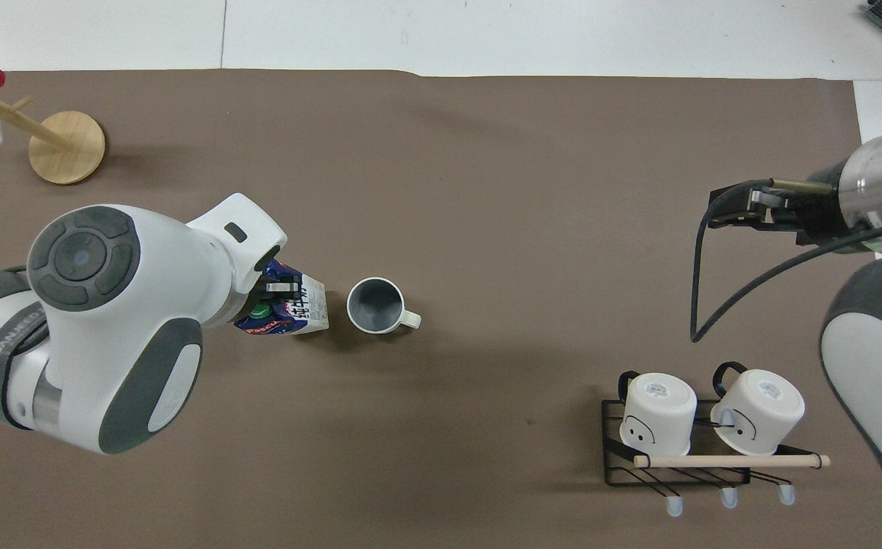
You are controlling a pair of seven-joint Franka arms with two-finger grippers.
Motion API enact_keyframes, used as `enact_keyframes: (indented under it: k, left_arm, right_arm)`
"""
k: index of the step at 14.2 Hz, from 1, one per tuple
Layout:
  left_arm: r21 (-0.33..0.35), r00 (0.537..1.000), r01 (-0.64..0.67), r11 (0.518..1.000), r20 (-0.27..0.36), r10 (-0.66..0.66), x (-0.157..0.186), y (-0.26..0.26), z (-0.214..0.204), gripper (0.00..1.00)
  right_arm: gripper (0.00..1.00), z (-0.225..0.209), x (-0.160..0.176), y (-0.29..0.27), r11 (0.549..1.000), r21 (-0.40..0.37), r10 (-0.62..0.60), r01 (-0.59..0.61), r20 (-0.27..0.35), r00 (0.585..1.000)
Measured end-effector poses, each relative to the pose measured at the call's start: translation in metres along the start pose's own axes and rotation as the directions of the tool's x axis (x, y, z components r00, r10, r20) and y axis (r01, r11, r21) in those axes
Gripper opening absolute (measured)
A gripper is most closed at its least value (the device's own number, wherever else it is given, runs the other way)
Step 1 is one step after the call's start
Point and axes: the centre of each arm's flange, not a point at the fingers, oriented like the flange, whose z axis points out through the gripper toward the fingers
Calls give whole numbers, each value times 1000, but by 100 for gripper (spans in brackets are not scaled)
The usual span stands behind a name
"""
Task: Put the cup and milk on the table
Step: 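Lower the milk carton beside the mug and open the left gripper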
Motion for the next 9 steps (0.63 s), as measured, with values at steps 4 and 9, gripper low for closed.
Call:
enact_keyframes:
  k: [4,9]
  left_arm:
    - [26,1000,3,1000,24,-4,-3,13,23,39]
    - [27,1000,14,1000,23,-14,-4,14,23,73]
  right_arm:
    - [100,3,1,15,1000,-14,-14,14,37,999]
    - [100,-7,7,17,1000,-15,-10,11,46,999]
